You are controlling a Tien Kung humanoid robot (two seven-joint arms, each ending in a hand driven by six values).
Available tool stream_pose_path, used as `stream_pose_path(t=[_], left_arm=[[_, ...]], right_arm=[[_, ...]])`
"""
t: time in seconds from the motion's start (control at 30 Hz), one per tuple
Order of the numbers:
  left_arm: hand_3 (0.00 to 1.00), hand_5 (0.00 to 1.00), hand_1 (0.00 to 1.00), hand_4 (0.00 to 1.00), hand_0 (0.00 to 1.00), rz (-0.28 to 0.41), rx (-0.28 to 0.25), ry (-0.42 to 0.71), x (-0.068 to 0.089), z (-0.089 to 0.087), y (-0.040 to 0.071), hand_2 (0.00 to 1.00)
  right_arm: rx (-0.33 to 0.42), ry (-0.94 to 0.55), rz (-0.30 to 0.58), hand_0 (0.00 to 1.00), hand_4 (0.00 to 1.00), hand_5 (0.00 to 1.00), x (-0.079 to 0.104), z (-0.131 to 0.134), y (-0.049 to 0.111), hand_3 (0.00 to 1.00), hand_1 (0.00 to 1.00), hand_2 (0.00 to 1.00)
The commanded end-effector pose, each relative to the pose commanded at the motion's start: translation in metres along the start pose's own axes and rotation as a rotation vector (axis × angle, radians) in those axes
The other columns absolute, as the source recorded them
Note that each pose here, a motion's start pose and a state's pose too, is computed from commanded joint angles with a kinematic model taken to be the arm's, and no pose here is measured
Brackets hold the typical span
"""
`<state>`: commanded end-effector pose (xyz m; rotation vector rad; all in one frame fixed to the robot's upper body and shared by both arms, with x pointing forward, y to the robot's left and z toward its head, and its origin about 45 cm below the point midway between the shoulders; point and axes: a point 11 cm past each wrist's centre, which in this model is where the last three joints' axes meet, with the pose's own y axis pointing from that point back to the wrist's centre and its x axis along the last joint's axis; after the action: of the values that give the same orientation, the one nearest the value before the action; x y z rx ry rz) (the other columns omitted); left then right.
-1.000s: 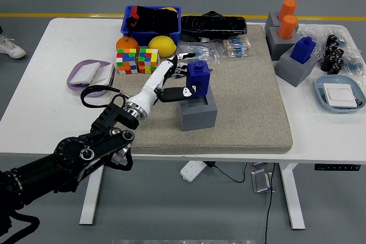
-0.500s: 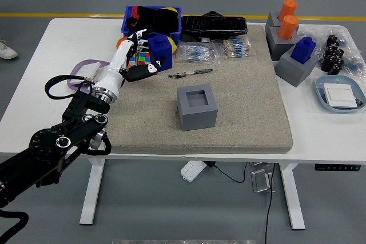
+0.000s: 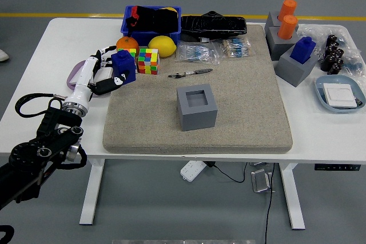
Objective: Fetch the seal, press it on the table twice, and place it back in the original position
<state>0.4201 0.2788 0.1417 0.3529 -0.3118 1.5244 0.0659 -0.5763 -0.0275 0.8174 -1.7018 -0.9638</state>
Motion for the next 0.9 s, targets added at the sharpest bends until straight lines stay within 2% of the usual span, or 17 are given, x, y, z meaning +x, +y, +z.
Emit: stream_pose_path(t=[0.37, 0.6, 0.9], left_arm=[[0.851, 0.002, 0.508, 0.602, 0.799, -0.015, 0.038, -0.020, -0.010, -0.016, 0.007, 0.434], [0.849, 0.002, 0.507, 0.598, 0.799, -0.016, 0.061, -0.037, -0.010, -0.027, 0.013, 0.432], [0.846, 0.002, 0.507, 0.594, 0.799, -0.026, 0.090, -0.024, -0.016, -0.041, 0.023, 0.426]], right_arm=[[0.003, -0.005, 0.001, 0.789, 0.817, 0.487, 0.001, 0.000, 0.000, 0.666, 0.722, 0.727], [0.009, -0.003, -0.002, 0.789, 0.817, 0.487, 0.000, -0.001, 0.000, 0.665, 0.722, 0.727], [0.005, -0.001, -0.003, 0.789, 0.817, 0.487, -0.001, 0.001, 0.000, 0.666, 0.722, 0.727]])
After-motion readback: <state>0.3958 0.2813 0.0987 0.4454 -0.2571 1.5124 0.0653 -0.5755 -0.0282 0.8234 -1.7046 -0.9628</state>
